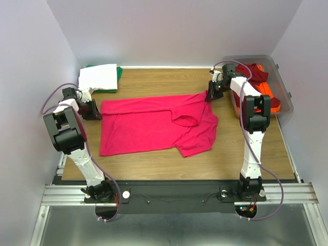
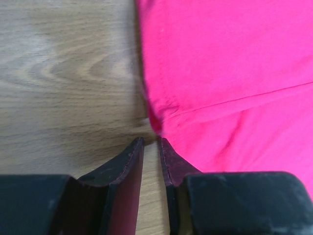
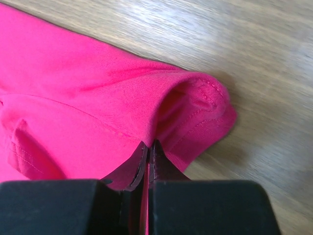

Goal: Fold and stack the t-shirts
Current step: Fold the tshirt

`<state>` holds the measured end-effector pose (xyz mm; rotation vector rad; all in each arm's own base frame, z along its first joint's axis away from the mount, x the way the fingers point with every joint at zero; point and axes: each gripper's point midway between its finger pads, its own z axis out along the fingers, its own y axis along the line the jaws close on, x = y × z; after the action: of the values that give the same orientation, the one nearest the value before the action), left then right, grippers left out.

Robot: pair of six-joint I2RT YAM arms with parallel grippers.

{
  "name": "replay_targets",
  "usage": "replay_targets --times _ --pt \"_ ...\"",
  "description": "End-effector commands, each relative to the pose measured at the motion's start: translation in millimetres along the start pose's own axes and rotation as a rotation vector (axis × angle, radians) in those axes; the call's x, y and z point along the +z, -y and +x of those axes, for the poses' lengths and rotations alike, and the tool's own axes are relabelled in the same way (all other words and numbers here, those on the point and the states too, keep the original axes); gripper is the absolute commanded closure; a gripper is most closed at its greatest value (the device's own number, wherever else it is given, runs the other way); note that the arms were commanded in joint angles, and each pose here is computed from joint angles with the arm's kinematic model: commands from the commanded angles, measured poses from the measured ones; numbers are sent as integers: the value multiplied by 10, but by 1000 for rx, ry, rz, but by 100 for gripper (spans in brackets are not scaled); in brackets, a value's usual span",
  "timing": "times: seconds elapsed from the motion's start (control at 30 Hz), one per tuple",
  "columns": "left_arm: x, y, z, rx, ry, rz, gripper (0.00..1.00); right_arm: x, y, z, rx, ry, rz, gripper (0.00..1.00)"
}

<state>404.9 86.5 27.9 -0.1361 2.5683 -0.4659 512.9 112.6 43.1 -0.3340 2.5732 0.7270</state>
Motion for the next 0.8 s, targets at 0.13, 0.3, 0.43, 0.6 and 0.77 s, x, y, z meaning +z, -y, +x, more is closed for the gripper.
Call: replay_targets --times 0.13,0.3,0.43,0.6,0.77 --pt "52 -133 137 -24 -45 -25 72 -301 -21 -265 -32 71 25 99" --pt "-236 430 -161 72 79 204 74 -266 -70 -232 -20 62 -7 99" --pt "-238 666 -134 110 62 265 79 -224 -62 -191 -11 51 -16 99" --pt "-40 624 12 73 20 237 84 -219 -42 -211 -15 55 -8 99" --pt "182 375 235 5 -49 137 88 -245 13 -210 -24 53 30 99"
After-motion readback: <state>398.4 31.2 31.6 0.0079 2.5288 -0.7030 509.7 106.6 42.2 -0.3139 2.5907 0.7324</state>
